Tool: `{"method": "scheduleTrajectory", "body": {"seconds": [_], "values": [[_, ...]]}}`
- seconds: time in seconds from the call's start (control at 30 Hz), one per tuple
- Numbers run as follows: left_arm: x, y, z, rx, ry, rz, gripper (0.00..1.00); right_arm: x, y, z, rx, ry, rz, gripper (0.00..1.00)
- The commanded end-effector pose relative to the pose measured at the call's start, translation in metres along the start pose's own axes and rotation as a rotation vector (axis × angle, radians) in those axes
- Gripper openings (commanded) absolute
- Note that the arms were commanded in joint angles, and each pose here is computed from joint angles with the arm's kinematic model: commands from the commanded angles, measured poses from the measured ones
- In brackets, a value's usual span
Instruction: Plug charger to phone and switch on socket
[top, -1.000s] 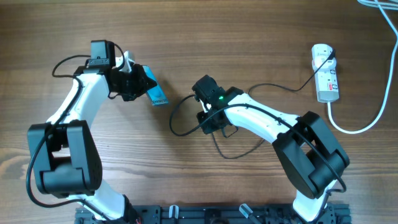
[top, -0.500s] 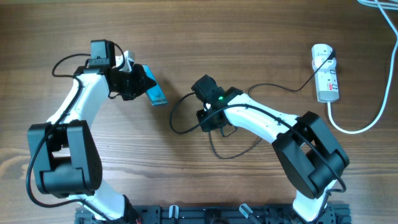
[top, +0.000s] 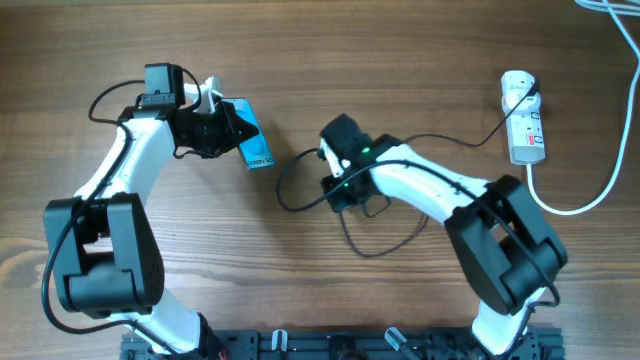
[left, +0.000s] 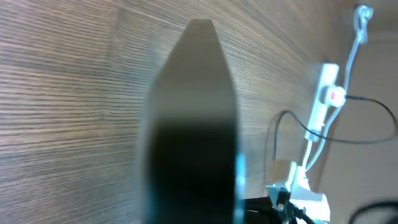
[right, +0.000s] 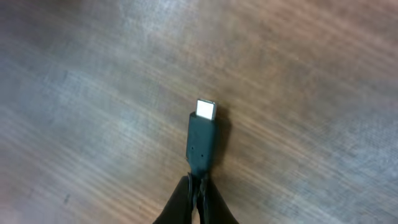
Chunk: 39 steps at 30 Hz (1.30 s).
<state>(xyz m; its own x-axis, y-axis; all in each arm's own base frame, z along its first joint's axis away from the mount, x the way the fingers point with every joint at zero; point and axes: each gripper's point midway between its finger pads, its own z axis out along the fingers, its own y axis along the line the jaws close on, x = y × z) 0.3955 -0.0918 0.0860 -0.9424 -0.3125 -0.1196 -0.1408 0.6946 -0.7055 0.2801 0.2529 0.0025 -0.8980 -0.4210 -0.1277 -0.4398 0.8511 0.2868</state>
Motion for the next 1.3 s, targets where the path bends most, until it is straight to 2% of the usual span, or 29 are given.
{"method": "scheduleTrajectory", "body": {"seconds": [0.0,0.1,0.23,0.3,0.43,0.5,0.57,0.63,0.67,0.7,0.73,0.93,1.03,1.13,1.2,1.27], "values": [[0.002,-0.022,-0.012,0.148,0.016,0.081,0.04,-0.012,0.036,-0.054,-0.336,-0.094,-0.08,0.04],[0.003,-0.028,-0.016,0.198,0.019,0.115,0.04,0.0,0.027,-0.065,-0.414,-0.067,-0.118,0.04],[0.003,-0.028,-0.016,0.199,0.019,0.115,0.04,0.001,0.062,-0.089,-0.664,-0.11,-0.218,0.04],[0.003,-0.028,-0.016,0.201,0.019,0.115,0.04,-0.004,0.066,-0.092,-0.688,-0.133,-0.221,0.04],[0.003,-0.028,-0.016,0.198,0.018,0.131,0.04,-0.003,0.03,-0.068,-0.445,-0.078,-0.112,0.04],[0.003,-0.027,-0.016,0.196,0.017,0.136,0.04,0.007,-0.003,-0.056,-0.242,-0.02,-0.027,0.04],[0.003,-0.027,-0.016,0.195,0.017,0.136,0.04,0.017,-0.051,-0.051,0.04,0.021,0.124,0.05],[0.002,-0.026,-0.015,0.186,0.014,0.136,0.04,0.014,-0.056,-0.051,0.065,0.005,0.187,0.19],[0.002,-0.026,-0.015,0.186,0.014,0.136,0.04,0.009,-0.05,-0.05,0.033,-0.012,0.215,0.34],[0.002,-0.026,-0.015,0.186,0.014,0.136,0.04,0.002,-0.04,-0.05,-0.028,-0.033,0.214,0.57],[0.002,-0.026,-0.015,0.186,0.013,0.136,0.04,-0.008,-0.028,-0.051,-0.101,-0.066,0.2,0.67],[0.001,-0.023,-0.015,0.171,0.01,0.135,0.04,-0.044,0.014,-0.05,-0.187,-0.197,0.199,0.66],[0.001,-0.023,-0.015,0.171,0.01,0.135,0.04,-0.051,0.024,-0.042,-0.079,-0.258,0.263,0.57],[0.001,-0.022,-0.015,0.164,0.008,0.135,0.04,-0.052,0.025,-0.038,0.044,-0.307,0.243,0.5],[0.0,-0.02,-0.014,0.154,0.005,0.135,0.04,-0.052,0.029,-0.037,0.065,-0.318,0.226,0.44],[0.0,-0.02,-0.014,0.153,0.004,0.135,0.04,-0.052,0.038,-0.034,0.05,-0.32,0.23,0.43]]}}
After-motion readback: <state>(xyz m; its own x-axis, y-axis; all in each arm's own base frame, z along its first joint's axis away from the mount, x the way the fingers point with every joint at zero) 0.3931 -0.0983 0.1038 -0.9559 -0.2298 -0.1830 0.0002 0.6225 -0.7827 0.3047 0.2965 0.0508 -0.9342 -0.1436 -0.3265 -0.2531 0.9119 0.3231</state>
